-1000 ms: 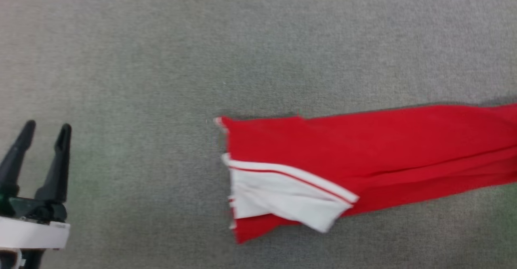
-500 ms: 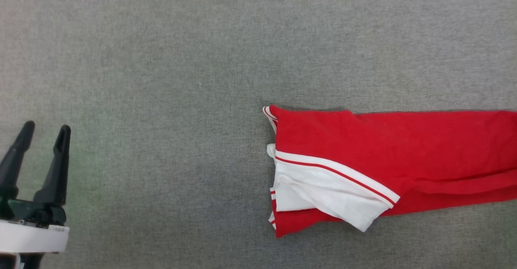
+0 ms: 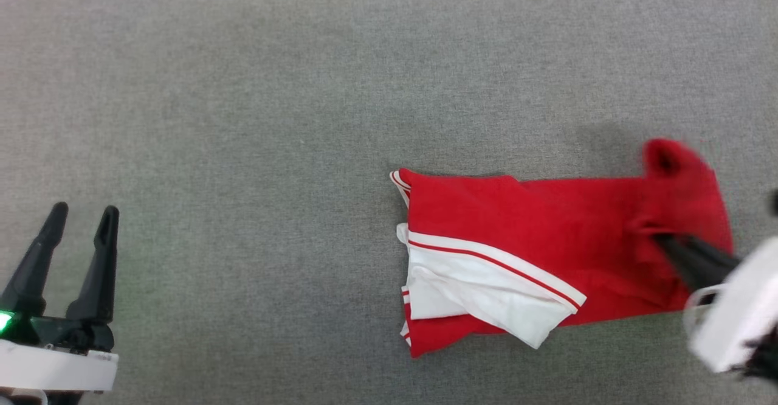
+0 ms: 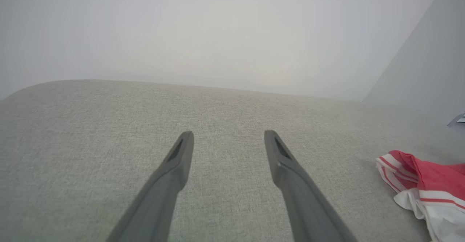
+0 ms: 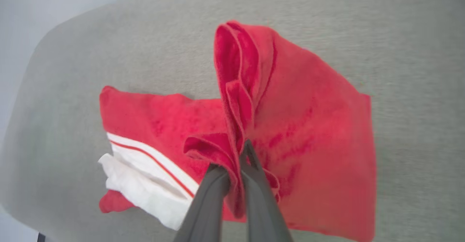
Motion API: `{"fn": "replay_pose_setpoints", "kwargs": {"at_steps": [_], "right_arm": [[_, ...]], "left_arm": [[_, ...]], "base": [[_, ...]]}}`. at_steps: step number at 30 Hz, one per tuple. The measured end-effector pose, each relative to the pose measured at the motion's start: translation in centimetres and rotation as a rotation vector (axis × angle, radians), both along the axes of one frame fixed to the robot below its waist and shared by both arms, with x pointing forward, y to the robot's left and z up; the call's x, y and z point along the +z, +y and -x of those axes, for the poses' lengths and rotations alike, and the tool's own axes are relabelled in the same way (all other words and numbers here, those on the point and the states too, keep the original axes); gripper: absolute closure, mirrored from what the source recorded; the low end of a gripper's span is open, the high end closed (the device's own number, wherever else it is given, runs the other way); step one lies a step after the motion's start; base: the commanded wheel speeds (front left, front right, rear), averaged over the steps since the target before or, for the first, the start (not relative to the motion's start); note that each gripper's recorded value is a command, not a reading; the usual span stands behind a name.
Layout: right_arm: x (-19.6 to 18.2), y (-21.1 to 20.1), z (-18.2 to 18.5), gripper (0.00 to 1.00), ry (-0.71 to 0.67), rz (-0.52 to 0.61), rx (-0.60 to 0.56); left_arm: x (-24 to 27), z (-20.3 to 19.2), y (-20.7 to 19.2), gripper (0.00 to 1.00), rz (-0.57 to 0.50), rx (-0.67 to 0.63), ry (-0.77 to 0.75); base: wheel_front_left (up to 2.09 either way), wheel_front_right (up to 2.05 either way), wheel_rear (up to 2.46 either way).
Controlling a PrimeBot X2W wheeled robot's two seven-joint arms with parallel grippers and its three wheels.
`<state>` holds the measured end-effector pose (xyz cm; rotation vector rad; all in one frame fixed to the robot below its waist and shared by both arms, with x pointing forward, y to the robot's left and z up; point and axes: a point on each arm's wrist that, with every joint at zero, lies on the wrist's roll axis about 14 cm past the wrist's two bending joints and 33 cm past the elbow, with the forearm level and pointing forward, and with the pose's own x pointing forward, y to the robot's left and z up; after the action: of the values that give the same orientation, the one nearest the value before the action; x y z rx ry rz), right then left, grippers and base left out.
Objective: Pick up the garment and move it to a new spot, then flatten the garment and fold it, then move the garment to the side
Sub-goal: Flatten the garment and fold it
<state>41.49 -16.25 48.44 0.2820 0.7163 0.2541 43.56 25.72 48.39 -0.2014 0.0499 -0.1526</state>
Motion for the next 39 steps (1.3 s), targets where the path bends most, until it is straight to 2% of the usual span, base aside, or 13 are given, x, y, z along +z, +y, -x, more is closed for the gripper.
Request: {"fn": "replay_pose_setpoints", "kwargs": {"at_steps": [9,14,20,28,29,30,31,32,33,39], "right_arm": [[-0.4,10.1,1.0,1.0,0.017,-0.063,0.327],[-1.3,14.1,2.1,1.0,0.039,-0.084,0.452],[-3.8,15.7,2.3,1.0,0.085,-0.028,0.501],[-6.4,16.2,2.7,1.0,0.129,-0.036,0.495],[-6.4,16.2,2.6,0.93,0.124,-0.042,0.491],[-6.4,16.1,2.5,0.65,0.118,-0.047,0.481],[-6.4,16.0,2.4,0.5,0.114,-0.05,0.473],[-6.2,15.9,2.3,0.07,0.105,-0.054,0.467],[-5.9,15.9,2.2,0.0,0.095,-0.067,0.46],[-3.2,14.4,0.8,0.0,0.001,-0.096,0.387]], "left_arm": [[0.4,1.2,0.4,0.0,0.014,0.031,-0.006],[0.6,1.8,0.6,0.0,0.02,0.047,-0.007],[0.6,2.2,0.9,0.0,0.02,0.06,-0.005],[0.1,2.2,0.8,0.0,0.028,0.059,0.01],[0.0,2.2,0.8,0.0,0.029,0.057,0.012],[0.0,2.2,0.7,0.0,0.029,0.056,0.012],[0.1,2.2,0.7,0.0,0.03,0.054,0.011],[0.2,2.2,0.6,0.0,0.031,0.052,0.008],[0.3,2.2,0.6,0.0,0.031,0.05,0.005],[0.7,2.4,0.1,0.0,0.033,0.035,-0.004]], "base": [[0.0,0.0,0.0],[0.0,0.0,0.0],[0.0,0.0,0.0],[0.0,0.0,0.0],[0.0,0.0,0.0],[0.0,0.0,0.0],[0.0,0.0,0.0],[0.0,0.0,0.0],[0.0,0.0,0.0],[0.0,0.0,0.0]]}}
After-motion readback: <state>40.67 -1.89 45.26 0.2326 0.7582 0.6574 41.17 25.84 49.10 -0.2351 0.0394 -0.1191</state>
